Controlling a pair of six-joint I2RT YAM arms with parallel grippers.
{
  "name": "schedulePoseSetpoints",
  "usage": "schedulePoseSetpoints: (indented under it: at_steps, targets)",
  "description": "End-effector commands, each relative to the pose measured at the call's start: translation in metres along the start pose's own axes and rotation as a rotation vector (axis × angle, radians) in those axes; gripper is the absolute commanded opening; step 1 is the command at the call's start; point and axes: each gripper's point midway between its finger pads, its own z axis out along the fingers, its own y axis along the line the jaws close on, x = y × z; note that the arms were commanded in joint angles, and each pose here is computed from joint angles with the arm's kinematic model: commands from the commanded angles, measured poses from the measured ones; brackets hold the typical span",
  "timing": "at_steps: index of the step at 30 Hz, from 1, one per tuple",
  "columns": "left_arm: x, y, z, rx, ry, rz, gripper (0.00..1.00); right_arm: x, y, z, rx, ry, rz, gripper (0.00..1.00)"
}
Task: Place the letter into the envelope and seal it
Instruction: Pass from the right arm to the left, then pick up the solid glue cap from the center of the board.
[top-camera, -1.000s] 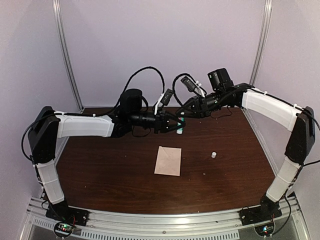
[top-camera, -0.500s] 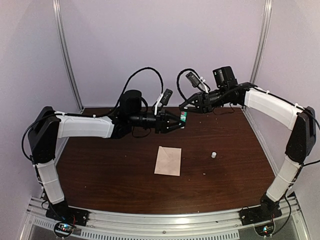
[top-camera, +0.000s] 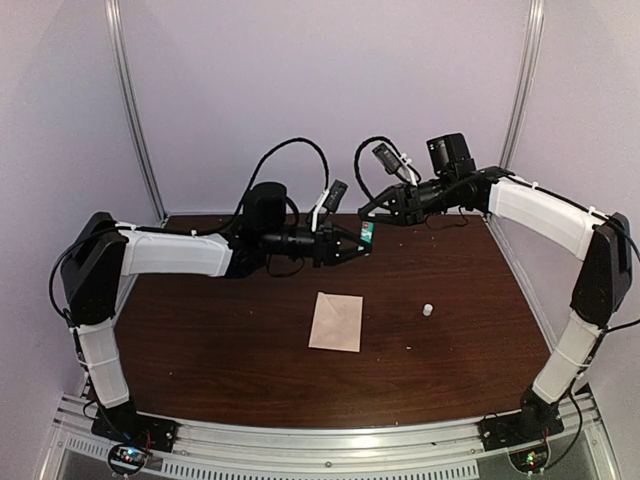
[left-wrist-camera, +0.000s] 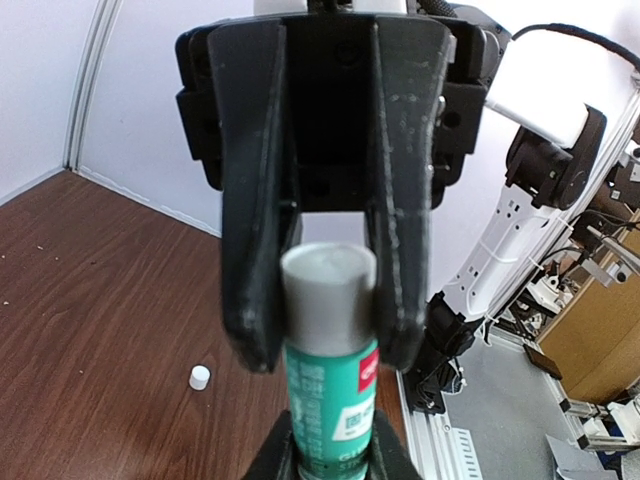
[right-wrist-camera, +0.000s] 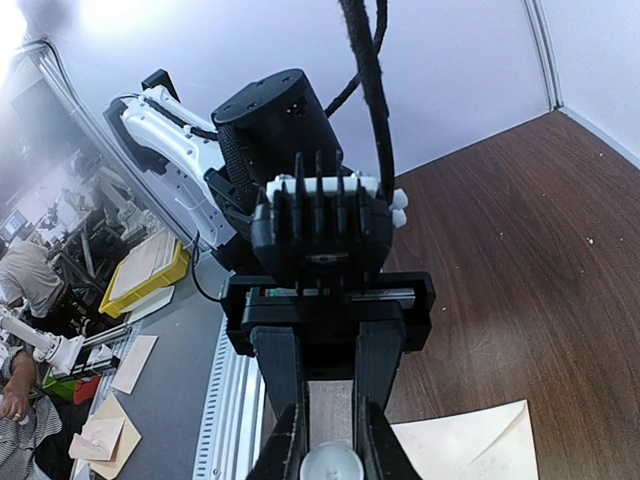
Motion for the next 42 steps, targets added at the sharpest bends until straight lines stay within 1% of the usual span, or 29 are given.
schedulePoseSetpoints:
  at_steps: [1,3,5,8,10,13,15,18,20,23,27,31,34,42]
  targets:
    - [-0.009,-0.001,0.003,0.022,-0.027,0.032,0.10,-0.008,0.010,-0.007,0.011,-0.014,-0.035,0.21]
    - [-0.004,0.001,0.003,0.016,-0.010,0.015,0.10,-0.009,0.006,-0.018,0.061,-0.001,-0.073,0.30]
    - [0.005,0.003,0.002,0.010,0.024,-0.006,0.10,-0.009,-0.006,-0.038,0.154,0.019,-0.096,0.37]
    - [0.025,0.009,-0.004,-0.030,0.095,-0.024,0.09,0.004,-0.026,-0.076,0.283,0.048,-0.090,0.42]
    - [0.041,0.015,-0.010,-0.079,0.164,-0.037,0.09,0.025,-0.041,-0.098,0.364,0.103,-0.078,0.45]
    - [0.060,0.028,-0.017,-0.178,0.255,-0.040,0.09,0.078,-0.073,-0.115,0.530,0.298,-0.036,0.44]
    - [0.067,0.037,-0.023,-0.237,0.298,-0.056,0.08,0.124,-0.088,-0.121,0.578,0.435,0.018,0.38]
    - [0.081,0.043,-0.029,-0.286,0.346,-0.077,0.07,0.180,-0.107,-0.128,0.648,0.590,0.080,0.34]
    - [0.089,0.047,-0.033,-0.308,0.366,-0.093,0.06,0.207,-0.116,-0.130,0.682,0.677,0.094,0.34]
    - [0.096,0.051,-0.036,-0.320,0.379,-0.116,0.06,0.226,-0.129,-0.131,0.752,0.762,0.086,0.33]
    - [0.101,0.054,-0.040,-0.331,0.389,-0.131,0.05,0.239,-0.144,-0.133,0.821,0.839,0.095,0.37]
    - [0.101,0.057,-0.042,-0.343,0.387,-0.133,0.05,0.252,-0.149,-0.127,0.810,0.888,0.114,0.42]
    - [0.102,0.057,-0.042,-0.340,0.385,-0.135,0.05,0.262,-0.151,-0.123,0.799,0.912,0.132,0.39]
    - [0.102,0.057,-0.042,-0.335,0.383,-0.139,0.05,0.266,-0.157,-0.120,0.802,0.917,0.152,0.36]
